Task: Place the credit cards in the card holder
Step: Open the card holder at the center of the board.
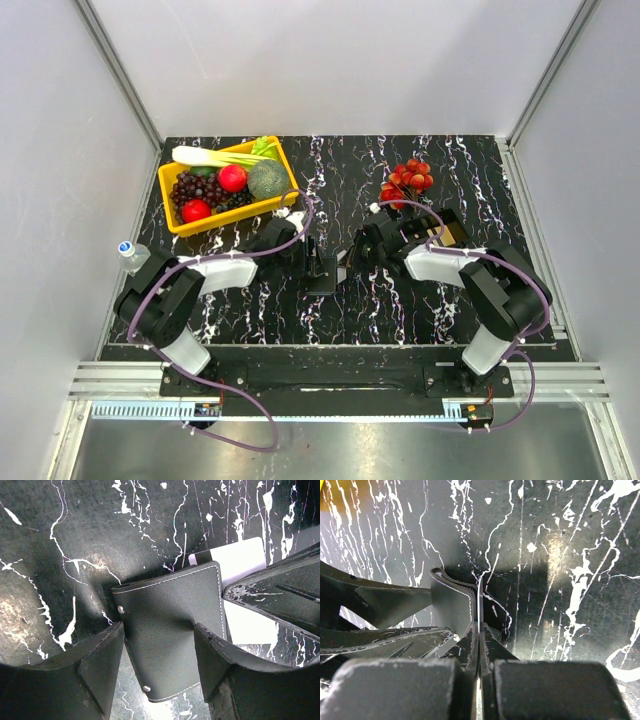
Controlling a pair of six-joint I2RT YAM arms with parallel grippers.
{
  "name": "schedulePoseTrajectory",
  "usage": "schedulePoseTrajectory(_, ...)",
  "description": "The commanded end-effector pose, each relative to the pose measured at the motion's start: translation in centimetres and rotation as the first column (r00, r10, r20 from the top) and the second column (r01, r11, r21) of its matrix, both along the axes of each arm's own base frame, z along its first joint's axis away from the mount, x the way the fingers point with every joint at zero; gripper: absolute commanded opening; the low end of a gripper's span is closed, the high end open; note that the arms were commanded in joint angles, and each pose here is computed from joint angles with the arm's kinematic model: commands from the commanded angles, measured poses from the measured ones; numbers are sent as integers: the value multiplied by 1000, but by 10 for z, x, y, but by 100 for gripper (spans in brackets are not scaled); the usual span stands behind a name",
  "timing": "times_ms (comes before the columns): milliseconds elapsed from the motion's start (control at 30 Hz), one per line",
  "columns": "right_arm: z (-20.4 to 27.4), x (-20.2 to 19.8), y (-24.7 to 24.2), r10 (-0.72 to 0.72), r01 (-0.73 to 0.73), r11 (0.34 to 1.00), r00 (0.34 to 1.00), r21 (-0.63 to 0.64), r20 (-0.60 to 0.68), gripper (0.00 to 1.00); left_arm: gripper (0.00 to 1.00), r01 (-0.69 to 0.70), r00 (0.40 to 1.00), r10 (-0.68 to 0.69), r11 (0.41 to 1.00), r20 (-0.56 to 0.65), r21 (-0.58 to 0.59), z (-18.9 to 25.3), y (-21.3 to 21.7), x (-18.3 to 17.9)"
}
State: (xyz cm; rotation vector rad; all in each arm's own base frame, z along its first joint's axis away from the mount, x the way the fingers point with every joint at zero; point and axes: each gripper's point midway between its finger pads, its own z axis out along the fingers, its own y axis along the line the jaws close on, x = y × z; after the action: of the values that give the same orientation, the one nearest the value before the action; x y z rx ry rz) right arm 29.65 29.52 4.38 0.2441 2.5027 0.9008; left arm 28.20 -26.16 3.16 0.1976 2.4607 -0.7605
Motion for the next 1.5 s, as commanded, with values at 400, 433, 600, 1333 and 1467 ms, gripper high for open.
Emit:
schedulePoseTrajectory(400, 76, 7, 29, 55, -79, 979, 990, 187, 132, 0, 63, 109, 990, -84, 965, 112, -238, 59, -38, -1)
schedulePoseTrajectory(433, 79, 7, 28, 52, -78, 979, 989, 188, 138, 0, 63, 116, 989, -90, 962, 114, -248, 60, -40, -2)
schedulePoseTrajectory(600, 81, 8, 17, 56, -71, 992, 988, 106, 141, 0, 63, 138, 987, -107, 943, 117, -302, 66, -50, -1)
schedulePoseTrajectory(1333, 56, 9, -2, 110, -99, 977, 993, -188, 50, 0, 63, 114, 993, -102, 960, 60, -257, 49, -49, 3)
schedulePoseTrajectory(1467, 55, 10, -8, 119, -104, 964, 992, -244, 49, 0, 63, 108, 994, -97, 963, 59, -245, 48, -48, 5)
